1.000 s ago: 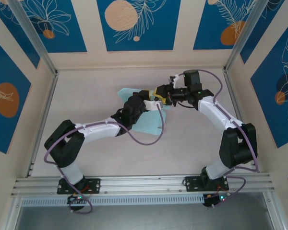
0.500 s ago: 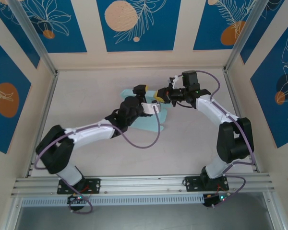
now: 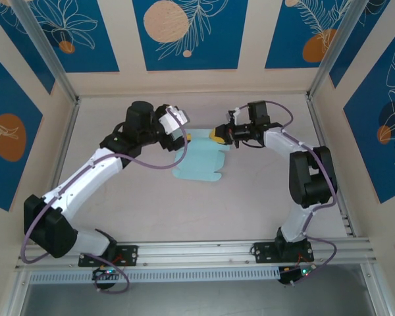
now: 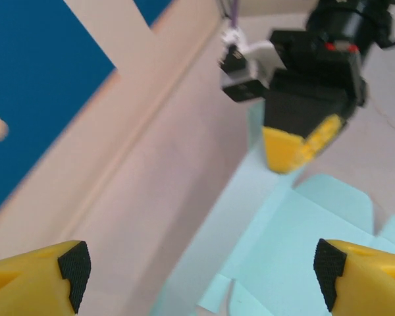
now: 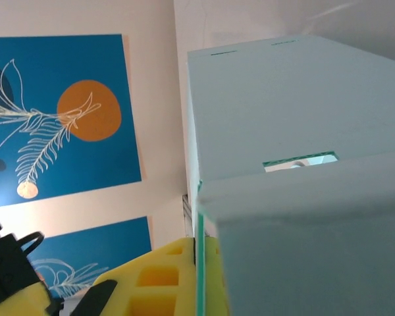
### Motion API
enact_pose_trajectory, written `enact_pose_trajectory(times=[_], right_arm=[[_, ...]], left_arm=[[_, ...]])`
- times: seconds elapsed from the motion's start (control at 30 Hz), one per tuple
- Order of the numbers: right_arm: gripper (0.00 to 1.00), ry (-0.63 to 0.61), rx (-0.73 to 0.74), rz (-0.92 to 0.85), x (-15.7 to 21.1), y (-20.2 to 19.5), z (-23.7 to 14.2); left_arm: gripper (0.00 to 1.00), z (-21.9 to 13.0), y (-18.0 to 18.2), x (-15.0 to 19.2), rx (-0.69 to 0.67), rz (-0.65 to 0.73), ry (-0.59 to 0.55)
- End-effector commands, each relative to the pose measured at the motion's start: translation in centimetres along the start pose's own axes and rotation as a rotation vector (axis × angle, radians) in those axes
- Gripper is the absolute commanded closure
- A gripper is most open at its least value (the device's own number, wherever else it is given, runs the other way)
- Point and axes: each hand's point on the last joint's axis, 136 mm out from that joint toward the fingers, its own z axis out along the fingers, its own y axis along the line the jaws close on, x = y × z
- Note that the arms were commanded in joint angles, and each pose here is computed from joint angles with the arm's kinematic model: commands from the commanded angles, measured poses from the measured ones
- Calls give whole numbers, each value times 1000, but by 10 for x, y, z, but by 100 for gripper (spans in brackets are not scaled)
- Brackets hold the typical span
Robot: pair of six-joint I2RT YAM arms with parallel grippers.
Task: Fold the paper box
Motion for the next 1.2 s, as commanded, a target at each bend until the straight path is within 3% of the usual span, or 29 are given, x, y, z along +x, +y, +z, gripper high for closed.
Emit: enact_pose_trajectory(times=[0.0,0.1,0.2,0.37,0.57,0.87,1.17], right_arm=[[100,104,-80,-69,13,21,2],[100,164,-91,-102,22,22,6],[100,201,-83,-162,28,22,12],[100,218,-84,-177,24,12,20],[100,238,-67,-149,20,0,32],[98,235,-16,-136,19,-9,40],[96,228,5,-109,13,-15,43]], left_arm=[[11,-4,-27,25,194,-108,63],[10,-3,-30,37,217,-46,60],[11,7,-20,45,233,-89,71],[17,25,-16,52,306,-108,130],[19,41,-10,69,352,-92,253],[19,53,-22,88,468,-108,333],[16,66,-15,108,444,-86,403]])
